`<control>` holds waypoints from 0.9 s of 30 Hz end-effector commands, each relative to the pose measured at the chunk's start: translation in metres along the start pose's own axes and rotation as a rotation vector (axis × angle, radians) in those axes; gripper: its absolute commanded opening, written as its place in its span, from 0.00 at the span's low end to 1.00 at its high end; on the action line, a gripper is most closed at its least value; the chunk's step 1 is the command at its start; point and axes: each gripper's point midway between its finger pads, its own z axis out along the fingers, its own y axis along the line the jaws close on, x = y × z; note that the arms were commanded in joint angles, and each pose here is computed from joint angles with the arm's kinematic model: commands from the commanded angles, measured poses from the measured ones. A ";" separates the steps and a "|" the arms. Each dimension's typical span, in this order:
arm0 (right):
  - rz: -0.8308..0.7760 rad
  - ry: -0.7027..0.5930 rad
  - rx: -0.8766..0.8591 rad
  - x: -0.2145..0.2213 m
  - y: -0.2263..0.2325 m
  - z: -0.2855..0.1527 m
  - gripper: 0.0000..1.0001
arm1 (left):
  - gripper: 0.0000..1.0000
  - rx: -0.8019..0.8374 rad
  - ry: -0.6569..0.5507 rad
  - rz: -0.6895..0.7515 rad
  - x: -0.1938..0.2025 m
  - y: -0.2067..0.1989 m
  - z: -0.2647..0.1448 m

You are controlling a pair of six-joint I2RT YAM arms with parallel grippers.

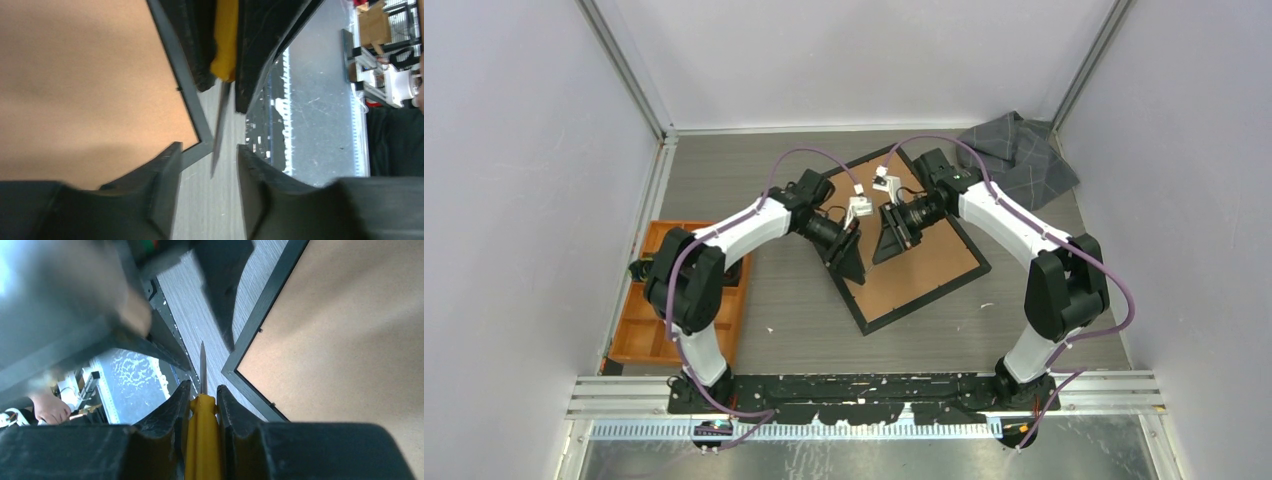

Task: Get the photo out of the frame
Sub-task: Adjust the screwdriver, then release the photo frame item from the photo frame.

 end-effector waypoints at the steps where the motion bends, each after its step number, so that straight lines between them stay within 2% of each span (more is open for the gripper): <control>1: -0.011 -0.023 0.013 -0.006 0.000 -0.012 0.01 | 0.55 -0.050 -0.120 0.054 -0.035 0.002 -0.035; 5: 0.019 -0.075 0.042 -0.010 -0.012 -0.018 0.01 | 0.82 -0.131 -0.195 0.085 -0.049 0.001 -0.072; 8: 0.035 -0.110 0.069 -0.011 -0.019 -0.019 0.01 | 0.95 -0.229 -0.193 0.155 -0.050 -0.002 -0.092; 16: 0.134 -0.110 0.047 -0.006 -0.035 -0.014 0.01 | 1.00 -0.586 -0.083 0.365 -0.006 0.026 -0.119; 20: 0.204 -0.061 0.024 0.007 -0.047 -0.001 0.01 | 1.00 -0.644 -0.075 0.410 0.011 0.036 -0.114; 27: 0.260 -0.058 0.036 0.017 -0.070 0.017 0.01 | 1.00 -0.631 -0.060 0.418 0.015 0.040 -0.102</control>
